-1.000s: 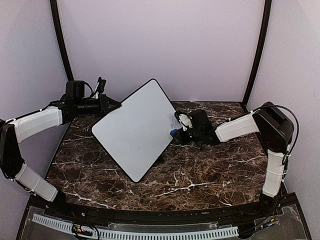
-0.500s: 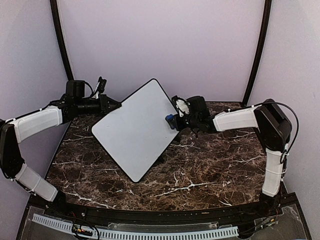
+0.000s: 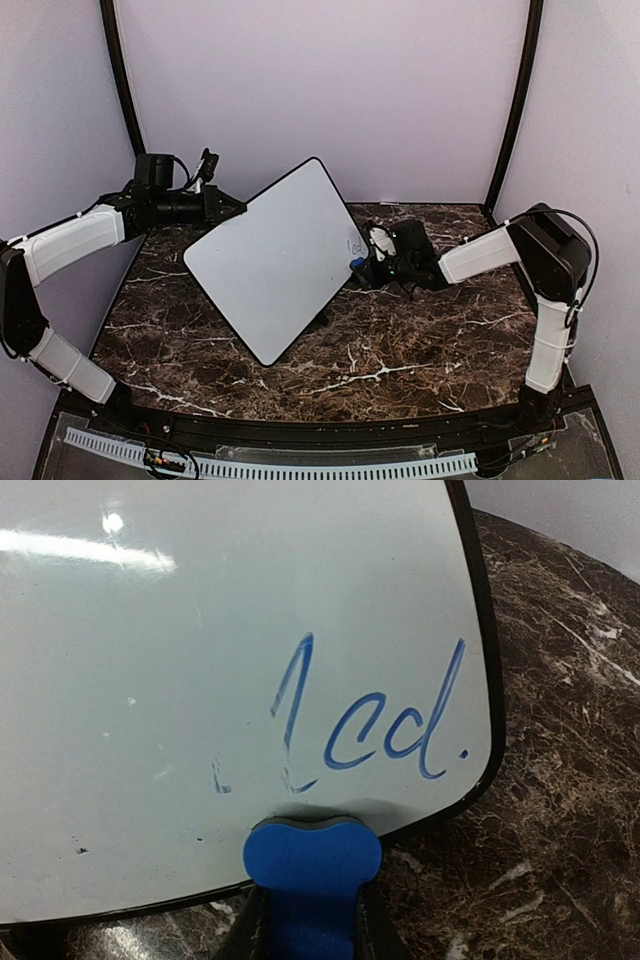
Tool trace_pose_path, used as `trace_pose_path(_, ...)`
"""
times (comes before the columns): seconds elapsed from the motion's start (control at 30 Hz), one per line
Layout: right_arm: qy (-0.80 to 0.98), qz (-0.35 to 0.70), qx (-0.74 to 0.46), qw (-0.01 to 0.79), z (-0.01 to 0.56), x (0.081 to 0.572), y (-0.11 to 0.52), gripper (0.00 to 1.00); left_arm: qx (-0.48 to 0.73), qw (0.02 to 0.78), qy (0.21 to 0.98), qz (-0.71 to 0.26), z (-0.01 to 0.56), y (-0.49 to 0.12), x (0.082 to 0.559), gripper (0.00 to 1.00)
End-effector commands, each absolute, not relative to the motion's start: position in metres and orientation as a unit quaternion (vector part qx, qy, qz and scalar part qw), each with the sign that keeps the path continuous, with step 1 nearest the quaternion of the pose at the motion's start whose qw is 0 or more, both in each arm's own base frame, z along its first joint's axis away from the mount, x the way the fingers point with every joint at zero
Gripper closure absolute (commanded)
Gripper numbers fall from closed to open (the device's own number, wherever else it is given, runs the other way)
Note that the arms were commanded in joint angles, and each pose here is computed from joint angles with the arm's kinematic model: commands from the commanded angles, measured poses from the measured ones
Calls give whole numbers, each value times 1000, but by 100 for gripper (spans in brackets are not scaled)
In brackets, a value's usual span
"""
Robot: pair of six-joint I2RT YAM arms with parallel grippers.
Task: Erase the whiteboard
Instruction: Erase the whiteboard at the center of the board.
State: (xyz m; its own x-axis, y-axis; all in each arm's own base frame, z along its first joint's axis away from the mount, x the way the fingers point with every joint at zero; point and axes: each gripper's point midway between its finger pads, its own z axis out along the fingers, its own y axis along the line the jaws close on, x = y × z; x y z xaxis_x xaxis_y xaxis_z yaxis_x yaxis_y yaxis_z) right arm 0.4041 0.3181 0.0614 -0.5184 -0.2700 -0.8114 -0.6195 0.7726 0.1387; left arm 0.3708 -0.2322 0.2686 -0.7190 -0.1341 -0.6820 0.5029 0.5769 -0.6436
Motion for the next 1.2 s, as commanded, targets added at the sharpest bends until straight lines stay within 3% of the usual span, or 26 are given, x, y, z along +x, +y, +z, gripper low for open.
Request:
trace_pose_path(0.0,829,241,-276,423,85,407,334,80,185,347,784,-480,290,-254,340,100)
trace_pose_path(0.3,804,262,-291,447,130,432,363,79,183,343,786,-480,283,-254,339,100)
trace_pose_path(0.77,841,236,-315,370,65,388,344,80,182,339,786,-484,279,-255,340,100)
trace_pose_path(1.17,852,220,-334,337,47,380,342,80,183,339,785,-485,279,-255,338,100)
